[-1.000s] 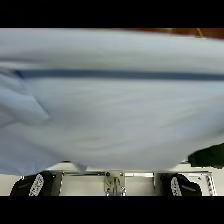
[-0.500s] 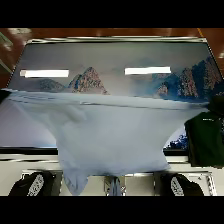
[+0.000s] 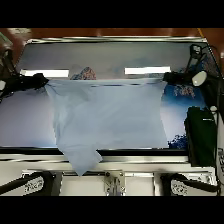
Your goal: Fold the shirts.
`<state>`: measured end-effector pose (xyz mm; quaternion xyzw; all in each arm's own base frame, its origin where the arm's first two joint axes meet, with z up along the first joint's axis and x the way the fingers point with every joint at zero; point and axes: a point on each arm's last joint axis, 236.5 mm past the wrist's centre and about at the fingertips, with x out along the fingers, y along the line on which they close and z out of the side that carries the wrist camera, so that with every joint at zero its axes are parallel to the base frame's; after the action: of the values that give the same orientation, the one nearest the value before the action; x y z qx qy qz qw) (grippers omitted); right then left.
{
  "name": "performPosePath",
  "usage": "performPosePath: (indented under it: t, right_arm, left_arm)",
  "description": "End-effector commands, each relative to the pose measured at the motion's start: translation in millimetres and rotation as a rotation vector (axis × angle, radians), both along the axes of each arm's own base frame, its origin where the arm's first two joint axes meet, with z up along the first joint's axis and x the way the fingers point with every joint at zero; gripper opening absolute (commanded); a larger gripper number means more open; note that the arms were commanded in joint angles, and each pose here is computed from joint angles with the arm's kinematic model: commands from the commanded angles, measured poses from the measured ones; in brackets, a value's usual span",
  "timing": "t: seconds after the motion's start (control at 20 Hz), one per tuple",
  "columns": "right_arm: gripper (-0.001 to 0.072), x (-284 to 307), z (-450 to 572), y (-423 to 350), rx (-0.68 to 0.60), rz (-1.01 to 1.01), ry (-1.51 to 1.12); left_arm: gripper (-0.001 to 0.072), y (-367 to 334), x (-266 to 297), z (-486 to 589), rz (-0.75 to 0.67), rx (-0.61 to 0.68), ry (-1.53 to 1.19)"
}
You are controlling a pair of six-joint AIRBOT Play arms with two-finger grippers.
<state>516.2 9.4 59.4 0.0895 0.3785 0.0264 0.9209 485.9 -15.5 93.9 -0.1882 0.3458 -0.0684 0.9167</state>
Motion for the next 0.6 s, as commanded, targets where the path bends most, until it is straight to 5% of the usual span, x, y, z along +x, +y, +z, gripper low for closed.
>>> performPosePath:
  t: [0.0, 0.55]
  right_arm:
    - [0.0071, 51.8, -35.0, 11.0, 0.042, -0.043, -0.085]
    - [0.0072, 11.8, -85.2, -0.4, 0.047, -0.009, 0.184]
  left_arm:
    - [0.0035, -3.1, 51.3, -37.8, 0.053, 0.025, -0.05]
    - [0.0035, -17.7, 7.7, -83.8, -0.116, -0.016, 0.229]
